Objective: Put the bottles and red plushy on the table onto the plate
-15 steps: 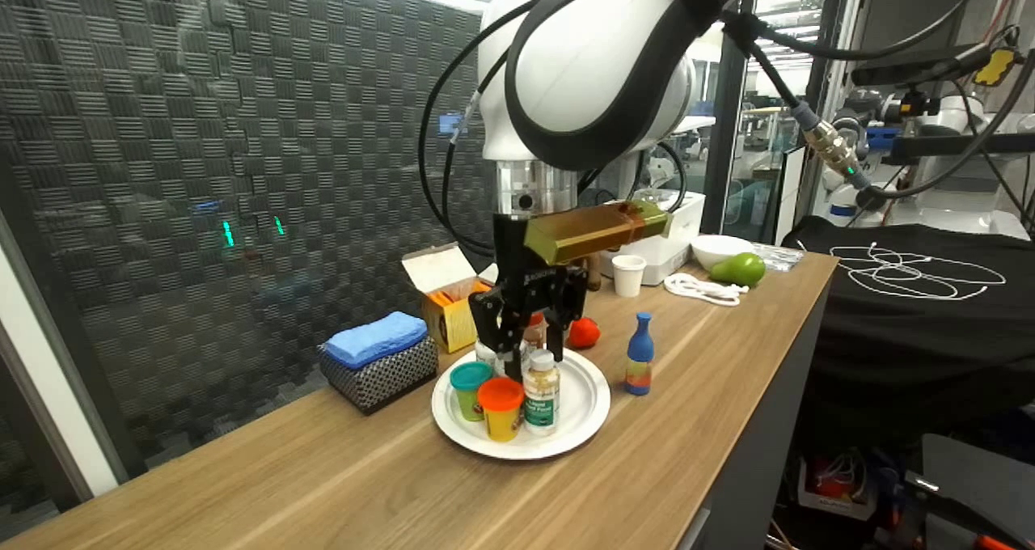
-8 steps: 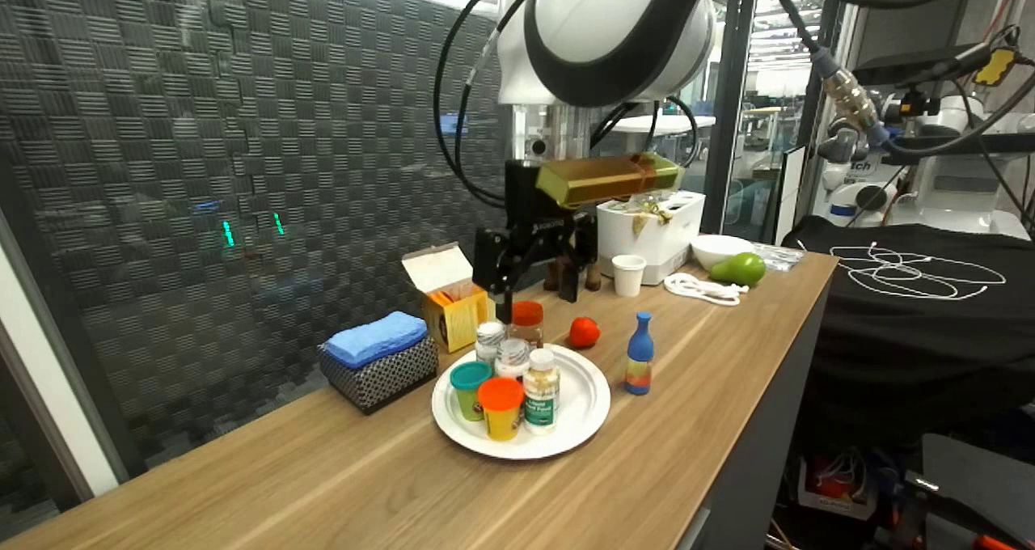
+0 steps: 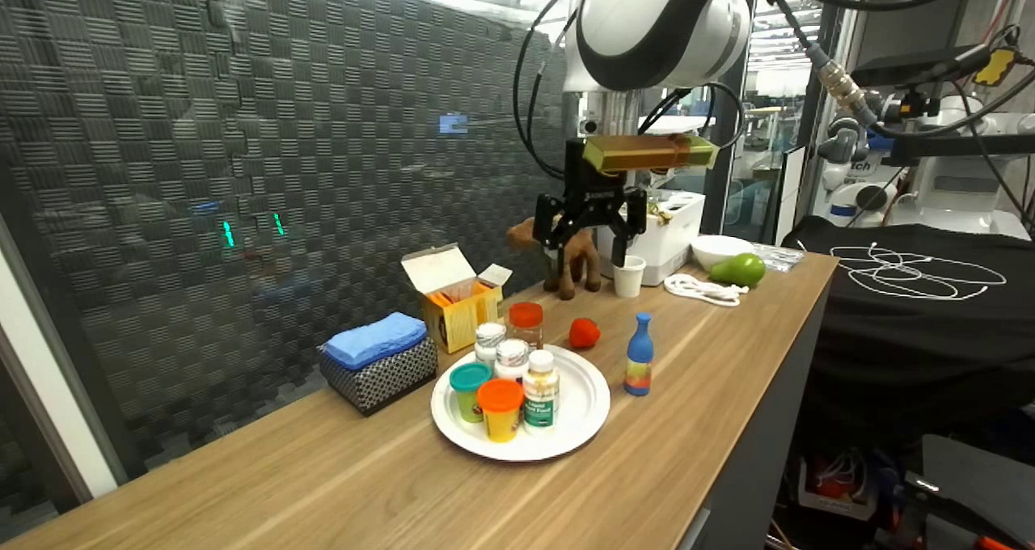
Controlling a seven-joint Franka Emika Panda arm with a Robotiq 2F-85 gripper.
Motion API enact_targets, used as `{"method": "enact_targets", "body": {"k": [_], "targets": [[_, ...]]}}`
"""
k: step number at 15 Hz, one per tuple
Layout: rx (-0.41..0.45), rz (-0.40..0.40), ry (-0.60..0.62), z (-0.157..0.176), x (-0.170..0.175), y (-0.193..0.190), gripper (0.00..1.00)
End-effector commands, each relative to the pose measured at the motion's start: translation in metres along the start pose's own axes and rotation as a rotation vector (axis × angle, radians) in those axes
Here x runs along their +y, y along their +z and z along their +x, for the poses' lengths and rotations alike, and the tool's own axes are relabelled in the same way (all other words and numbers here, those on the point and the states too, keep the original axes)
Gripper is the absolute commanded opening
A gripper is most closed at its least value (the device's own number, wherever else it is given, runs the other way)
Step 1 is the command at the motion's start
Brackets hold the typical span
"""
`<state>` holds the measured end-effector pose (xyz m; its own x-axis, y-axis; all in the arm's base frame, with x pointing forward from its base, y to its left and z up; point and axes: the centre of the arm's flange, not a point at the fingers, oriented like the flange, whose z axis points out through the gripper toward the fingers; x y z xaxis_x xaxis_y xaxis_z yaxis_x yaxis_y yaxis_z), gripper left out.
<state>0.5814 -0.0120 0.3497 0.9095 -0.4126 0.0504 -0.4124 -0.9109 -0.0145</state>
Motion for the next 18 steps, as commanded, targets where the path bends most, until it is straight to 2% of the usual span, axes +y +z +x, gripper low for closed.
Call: {"method": "enact_targets", "body": {"k": [1, 2, 9, 15, 18], "targets": [[-0.043, 0.01, 0.056, 0.022, 0.001, 0.003, 1.0], [-0.024, 0.0, 0.032, 0.007, 0.01, 0.01, 1.0], [-0.041, -0.002, 0.041, 0.014, 0.007, 0.013, 1.0], [0.139, 0.003, 0.184, 0.033, 0.023, 0.055, 1.0], [0.164, -0.022, 0.243, 0.044, 0.033, 0.078, 1.0]]}}
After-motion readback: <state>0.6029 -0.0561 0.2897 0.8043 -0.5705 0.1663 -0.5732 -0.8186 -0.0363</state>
